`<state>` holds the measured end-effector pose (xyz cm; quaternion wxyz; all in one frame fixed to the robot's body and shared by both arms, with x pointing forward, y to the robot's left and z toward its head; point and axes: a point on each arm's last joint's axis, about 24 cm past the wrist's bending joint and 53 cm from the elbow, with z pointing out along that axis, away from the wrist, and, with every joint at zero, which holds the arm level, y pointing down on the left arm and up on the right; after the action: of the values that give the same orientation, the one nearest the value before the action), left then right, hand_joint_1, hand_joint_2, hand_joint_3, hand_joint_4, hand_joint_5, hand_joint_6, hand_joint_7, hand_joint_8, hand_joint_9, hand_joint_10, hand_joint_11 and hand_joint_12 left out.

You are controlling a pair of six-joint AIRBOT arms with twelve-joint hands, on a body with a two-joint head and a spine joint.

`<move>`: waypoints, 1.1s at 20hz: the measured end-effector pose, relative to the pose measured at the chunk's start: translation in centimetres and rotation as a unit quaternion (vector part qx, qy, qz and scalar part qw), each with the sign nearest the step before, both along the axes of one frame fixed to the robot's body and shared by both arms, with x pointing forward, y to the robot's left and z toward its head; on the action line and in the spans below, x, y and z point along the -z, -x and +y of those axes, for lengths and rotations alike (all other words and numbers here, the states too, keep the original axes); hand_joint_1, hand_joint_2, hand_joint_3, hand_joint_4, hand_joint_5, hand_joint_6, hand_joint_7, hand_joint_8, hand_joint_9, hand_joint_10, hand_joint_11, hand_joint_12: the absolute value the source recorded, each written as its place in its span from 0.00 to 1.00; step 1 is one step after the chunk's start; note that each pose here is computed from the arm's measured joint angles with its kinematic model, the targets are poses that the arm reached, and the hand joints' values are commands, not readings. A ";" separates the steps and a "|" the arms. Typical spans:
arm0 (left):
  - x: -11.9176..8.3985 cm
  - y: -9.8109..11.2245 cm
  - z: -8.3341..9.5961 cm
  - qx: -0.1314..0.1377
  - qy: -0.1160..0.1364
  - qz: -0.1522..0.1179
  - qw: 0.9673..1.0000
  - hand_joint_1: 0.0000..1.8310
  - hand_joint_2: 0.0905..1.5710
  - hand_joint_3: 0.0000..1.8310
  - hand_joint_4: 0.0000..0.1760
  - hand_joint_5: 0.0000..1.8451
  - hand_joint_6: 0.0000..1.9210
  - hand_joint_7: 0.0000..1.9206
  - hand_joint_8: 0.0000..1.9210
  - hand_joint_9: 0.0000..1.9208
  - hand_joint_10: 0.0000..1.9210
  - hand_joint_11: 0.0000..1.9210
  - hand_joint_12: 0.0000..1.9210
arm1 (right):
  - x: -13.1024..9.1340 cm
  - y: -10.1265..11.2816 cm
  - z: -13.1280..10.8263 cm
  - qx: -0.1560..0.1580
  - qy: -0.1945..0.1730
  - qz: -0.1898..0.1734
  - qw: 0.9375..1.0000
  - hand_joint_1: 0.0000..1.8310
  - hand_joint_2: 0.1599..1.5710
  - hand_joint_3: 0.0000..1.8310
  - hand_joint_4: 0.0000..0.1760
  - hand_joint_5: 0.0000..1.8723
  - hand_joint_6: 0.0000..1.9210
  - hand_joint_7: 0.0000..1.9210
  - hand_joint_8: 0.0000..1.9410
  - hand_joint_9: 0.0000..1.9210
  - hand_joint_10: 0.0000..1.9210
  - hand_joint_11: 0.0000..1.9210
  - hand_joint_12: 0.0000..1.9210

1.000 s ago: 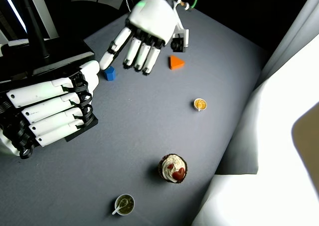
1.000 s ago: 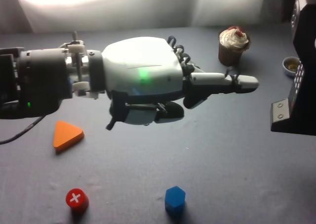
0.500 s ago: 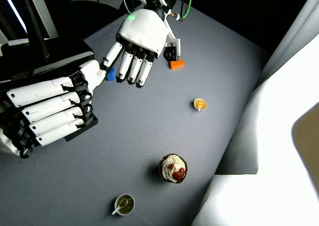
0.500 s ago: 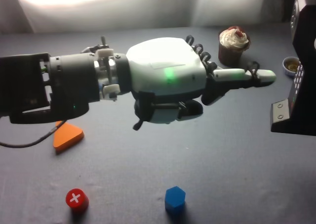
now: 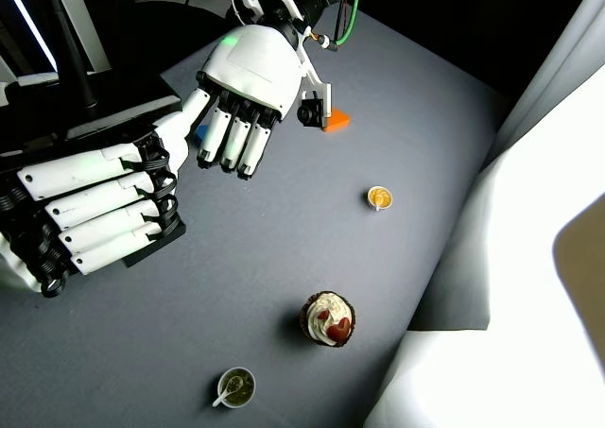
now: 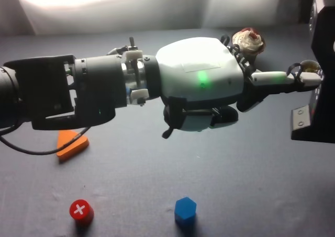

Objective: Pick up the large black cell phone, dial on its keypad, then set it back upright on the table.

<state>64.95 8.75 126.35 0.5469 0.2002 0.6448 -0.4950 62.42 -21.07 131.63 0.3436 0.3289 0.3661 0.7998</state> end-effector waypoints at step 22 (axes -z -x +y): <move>-0.8 -1.9 5.2 -0.039 -0.001 -0.005 0.999 0.69 0.85 0.00 0.28 0.00 0.00 0.29 0.90 0.42 1.00 0.39 1.00 | 0.0 0.2 0.3 -0.005 0.001 -0.002 1.000 0.75 0.67 0.00 0.00 0.50 0.48 0.52 0.48 0.50 0.65 0.48 0.63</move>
<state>66.89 13.99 127.13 0.5690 0.1781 0.6494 -0.4720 62.26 -20.77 131.66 0.3410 0.3247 0.3680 0.8018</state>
